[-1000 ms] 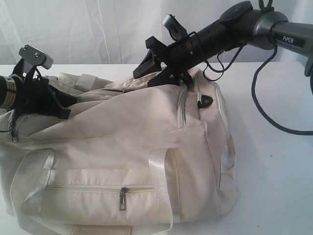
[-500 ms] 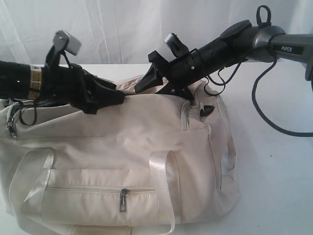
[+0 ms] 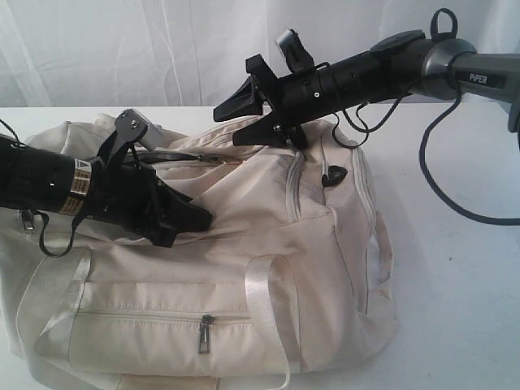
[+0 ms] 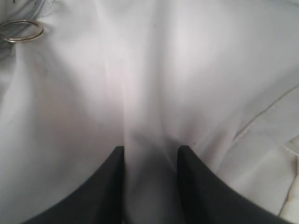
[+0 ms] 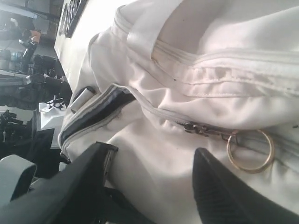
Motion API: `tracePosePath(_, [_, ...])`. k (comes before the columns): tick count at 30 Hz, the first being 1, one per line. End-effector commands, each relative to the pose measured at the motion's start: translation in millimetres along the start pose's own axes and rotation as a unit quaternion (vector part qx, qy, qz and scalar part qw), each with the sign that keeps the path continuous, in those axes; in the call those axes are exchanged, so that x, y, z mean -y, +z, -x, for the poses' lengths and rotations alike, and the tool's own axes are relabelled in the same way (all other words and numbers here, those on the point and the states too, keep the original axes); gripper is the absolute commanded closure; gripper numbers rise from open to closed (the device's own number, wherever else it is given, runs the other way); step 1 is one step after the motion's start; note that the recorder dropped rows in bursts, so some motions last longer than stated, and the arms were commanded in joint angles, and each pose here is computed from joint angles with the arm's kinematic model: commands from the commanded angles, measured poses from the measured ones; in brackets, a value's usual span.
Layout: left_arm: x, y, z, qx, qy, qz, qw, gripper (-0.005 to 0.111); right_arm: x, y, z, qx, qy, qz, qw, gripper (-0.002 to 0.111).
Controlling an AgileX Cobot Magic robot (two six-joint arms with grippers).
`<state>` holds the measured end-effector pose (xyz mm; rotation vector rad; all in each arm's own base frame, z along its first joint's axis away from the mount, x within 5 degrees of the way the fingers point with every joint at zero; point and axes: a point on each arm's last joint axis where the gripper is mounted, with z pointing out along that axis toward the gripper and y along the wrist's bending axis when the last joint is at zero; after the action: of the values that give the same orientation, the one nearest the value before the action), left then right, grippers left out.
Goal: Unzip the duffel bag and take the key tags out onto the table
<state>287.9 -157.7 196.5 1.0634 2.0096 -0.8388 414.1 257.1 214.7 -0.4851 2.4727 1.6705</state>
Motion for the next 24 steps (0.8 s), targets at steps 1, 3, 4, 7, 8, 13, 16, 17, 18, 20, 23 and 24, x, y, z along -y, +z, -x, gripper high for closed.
tracePosePath(1, [6.8, 1.1, -2.0, -0.003, 0.001, -0.025, 1.0, 0.067, -3.0, 5.9, 0.2, 0.002, -0.018, -0.01, 1.0, 0.054])
tracePosePath(3, [10.1, 0.8, -1.2, 0.001, 0.0, -0.044, 0.999, 0.067, 1.5, 7.3, -1.0, -0.004, -0.032, -0.039, 0.999, 0.054])
tracePosePath(4, [11.4, 0.7, -0.9, 0.003, 0.0, -0.051, 0.999, 0.067, 3.7, 7.0, -1.6, -0.008, -0.036, -0.051, 0.998, 0.054])
tracePosePath(7, [12.1, 0.6, -0.8, 0.004, 0.0, -0.055, 0.998, 0.067, 11.8, 5.7, -5.6, -0.031, -0.031, -0.095, 0.994, 0.054])
tracePosePath(8, [11.9, 0.6, -0.8, 0.003, -0.001, -0.054, 0.999, 0.067, 14.0, 4.5, -6.6, -0.037, -0.026, -0.106, 0.993, 0.054])
tracePosePath(13, [11.8, 0.7, -0.9, 0.003, -0.01, -0.053, 0.999, 0.067, 20.2, 2.6, -10.2, -0.055, -0.003, -0.142, 0.988, 0.054])
tracePosePath(16, [11.8, 0.7, -0.9, 0.003, -0.01, -0.053, 0.999, 0.067, 22.2, 2.1, -9.4, -0.05, 0.004, -0.153, 0.987, 0.054])
tracePosePath(17, [11.8, 0.7, -0.9, 0.003, -0.01, -0.053, 0.999, 0.067, 22.4, 2.1, -8.5, -0.044, 0.007, -0.154, 0.987, 0.054])
tracePosePath(18, [11.8, 0.7, -0.9, 0.003, -0.01, -0.053, 0.999, 0.067, 22.8, 2.1, -7.4, -0.037, 0.014, -0.157, 0.987, 0.054])
tracePosePath(20, [11.8, 0.7, -0.9, 0.003, -0.01, -0.053, 0.999, 0.067, 23.3, 4.1, -6.6, -0.028, 0.024, -0.16, 0.986, 0.054])
tracePosePath(23, [11.8, 0.7, -0.9, 0.003, -0.01, -0.053, 0.999, 0.067, 27.6, 13.2, -8.7, -0.03, 0.039, -0.158, 0.986, 0.054])
tracePosePath(24, [11.8, 0.7, -0.9, 0.003, -0.01, -0.053, 0.999, 0.067, 29.1, 17.0, -9.7, -0.032, 0.043, -0.153, 0.987, 0.054])
